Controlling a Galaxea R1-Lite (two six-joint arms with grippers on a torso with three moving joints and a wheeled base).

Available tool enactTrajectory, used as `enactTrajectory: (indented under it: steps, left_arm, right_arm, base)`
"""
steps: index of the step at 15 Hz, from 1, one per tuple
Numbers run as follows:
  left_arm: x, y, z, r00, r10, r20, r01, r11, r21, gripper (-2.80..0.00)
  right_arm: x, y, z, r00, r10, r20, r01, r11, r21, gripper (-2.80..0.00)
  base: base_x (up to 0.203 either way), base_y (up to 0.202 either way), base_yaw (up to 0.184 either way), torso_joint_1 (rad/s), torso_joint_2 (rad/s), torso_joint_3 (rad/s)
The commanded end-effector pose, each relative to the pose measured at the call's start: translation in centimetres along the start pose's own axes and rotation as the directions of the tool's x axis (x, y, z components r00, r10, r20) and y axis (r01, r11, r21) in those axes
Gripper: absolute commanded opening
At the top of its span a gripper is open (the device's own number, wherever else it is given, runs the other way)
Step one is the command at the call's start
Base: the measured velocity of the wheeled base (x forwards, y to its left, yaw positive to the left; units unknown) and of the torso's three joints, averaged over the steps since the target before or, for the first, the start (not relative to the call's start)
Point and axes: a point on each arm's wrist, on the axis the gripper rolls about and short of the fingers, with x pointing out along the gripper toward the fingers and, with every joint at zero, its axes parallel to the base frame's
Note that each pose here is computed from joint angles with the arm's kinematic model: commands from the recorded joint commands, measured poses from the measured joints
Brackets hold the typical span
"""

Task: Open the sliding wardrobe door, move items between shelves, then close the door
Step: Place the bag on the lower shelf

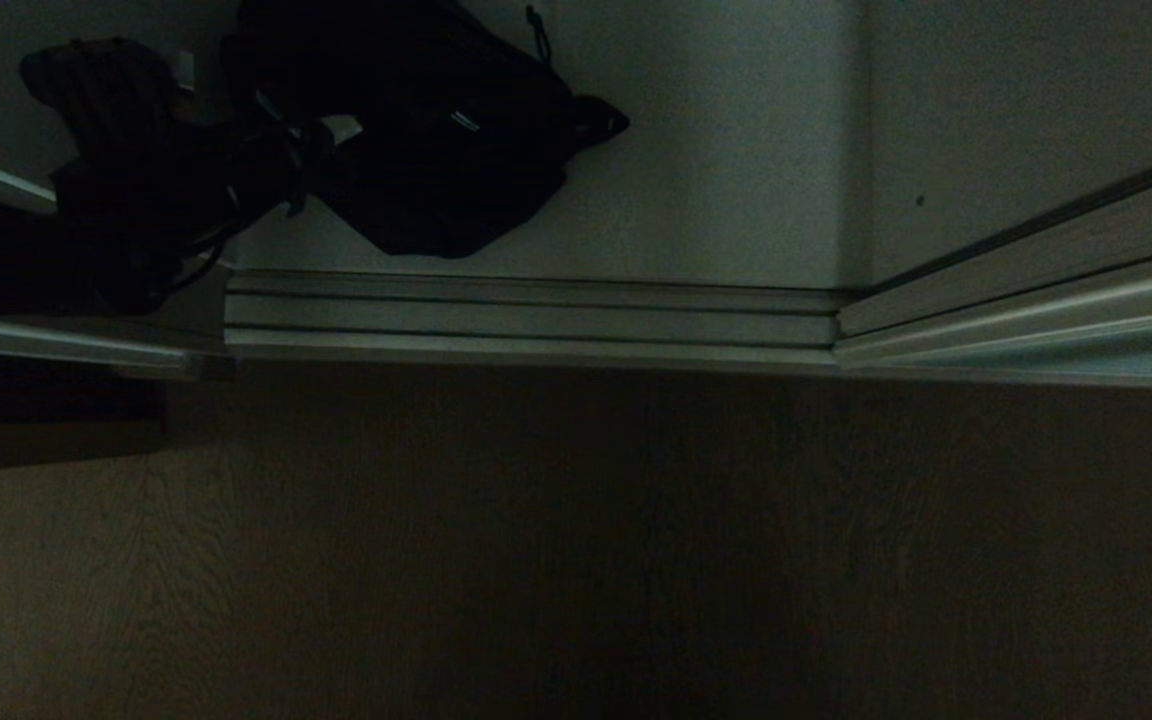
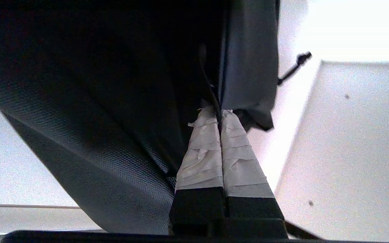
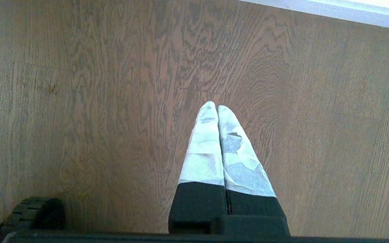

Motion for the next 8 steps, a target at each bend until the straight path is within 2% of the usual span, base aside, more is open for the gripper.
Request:
enactTrajectory:
  steps: [1,2,8]
  left_arm:
    - [-0.07,-0.19,0.11,1.000,0.002,0.004,-0.002,1.000,-0.002,-2.80]
    - [-0.02,-0.02,0.00,1.000,0.006,0.002,-0.006,1.000,-0.003,0.00]
    - [-0.22,0.06,-0.19,1.000,-0.003,0.005,0.003,1.000,0.007,0.00]
  right_arm:
    - [-0.01,0.00,0.00,1.000,0.000,0.002,0.000,1.000,-0.001,-2.80]
    - [-0.02,0.00,0.00,1.000,0.001,0.002,-0.001,1.000,-0.001,-2.80]
    - [-0.02,0.00,0.00,1.000,0.001,0.002,-0.001,1.000,-0.001,-2.80]
  base:
    - [0.000,0.000,0.000,0.000,0.00,0.000]
    - [0.000,0.000,0.000,0.000,0.00,0.000]
    - [0.000,0.000,0.000,0.000,0.00,0.000]
